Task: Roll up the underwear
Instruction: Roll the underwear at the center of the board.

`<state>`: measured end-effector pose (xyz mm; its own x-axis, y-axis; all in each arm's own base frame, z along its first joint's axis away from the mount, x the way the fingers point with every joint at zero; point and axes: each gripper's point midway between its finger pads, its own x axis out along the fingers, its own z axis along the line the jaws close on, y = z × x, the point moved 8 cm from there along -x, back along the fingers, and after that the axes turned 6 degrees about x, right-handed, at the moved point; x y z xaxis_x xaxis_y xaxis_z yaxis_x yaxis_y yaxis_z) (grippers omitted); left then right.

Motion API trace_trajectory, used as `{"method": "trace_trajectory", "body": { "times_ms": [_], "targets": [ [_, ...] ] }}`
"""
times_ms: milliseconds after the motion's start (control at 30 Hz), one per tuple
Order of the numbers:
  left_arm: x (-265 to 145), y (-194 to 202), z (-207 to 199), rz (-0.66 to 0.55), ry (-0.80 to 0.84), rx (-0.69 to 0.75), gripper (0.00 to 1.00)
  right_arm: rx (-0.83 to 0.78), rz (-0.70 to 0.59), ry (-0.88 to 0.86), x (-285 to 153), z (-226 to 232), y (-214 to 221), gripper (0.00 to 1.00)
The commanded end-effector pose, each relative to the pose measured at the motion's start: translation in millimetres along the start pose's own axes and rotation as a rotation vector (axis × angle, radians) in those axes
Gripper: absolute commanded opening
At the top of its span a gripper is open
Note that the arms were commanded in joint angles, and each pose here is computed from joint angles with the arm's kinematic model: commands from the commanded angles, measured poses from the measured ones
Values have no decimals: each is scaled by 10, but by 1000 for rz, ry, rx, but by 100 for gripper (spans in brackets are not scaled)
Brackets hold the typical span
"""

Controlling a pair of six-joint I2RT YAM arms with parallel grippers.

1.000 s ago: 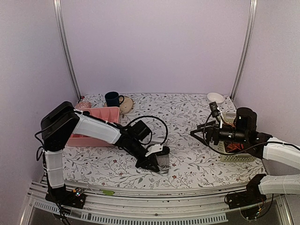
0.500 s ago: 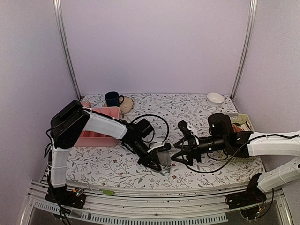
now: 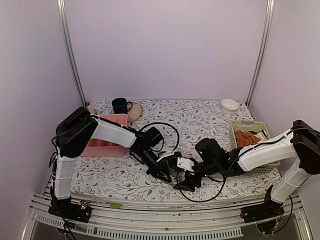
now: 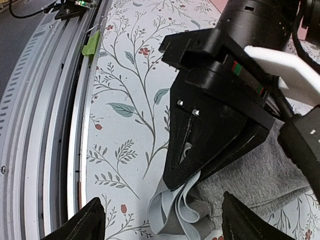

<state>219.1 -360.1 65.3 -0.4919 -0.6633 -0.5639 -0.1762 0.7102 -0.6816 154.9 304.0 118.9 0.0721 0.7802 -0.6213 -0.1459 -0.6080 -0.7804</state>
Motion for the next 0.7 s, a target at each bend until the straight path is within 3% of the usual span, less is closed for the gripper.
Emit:
{"method": "trace_trajectory", "body": {
  "times_ms": [0, 200, 333, 533, 667],
  "targets": [
    [79, 328, 55, 95, -2, -97, 0, -120, 2, 56, 138, -28, -18, 81],
    [61, 312, 52, 88, -2, -95, 0, -181, 37, 65, 304, -21, 47, 78],
    [43, 324, 46, 84, -6, -95, 0, -213, 65, 85, 390, -43, 93, 67],
    [8, 334, 53, 77, -16, -97, 0, -267, 116, 99, 462, -48, 223, 39],
    [-26, 315, 53, 79, -38, -88, 0, -268, 116, 107, 467, -53, 214, 7]
  ]
}}
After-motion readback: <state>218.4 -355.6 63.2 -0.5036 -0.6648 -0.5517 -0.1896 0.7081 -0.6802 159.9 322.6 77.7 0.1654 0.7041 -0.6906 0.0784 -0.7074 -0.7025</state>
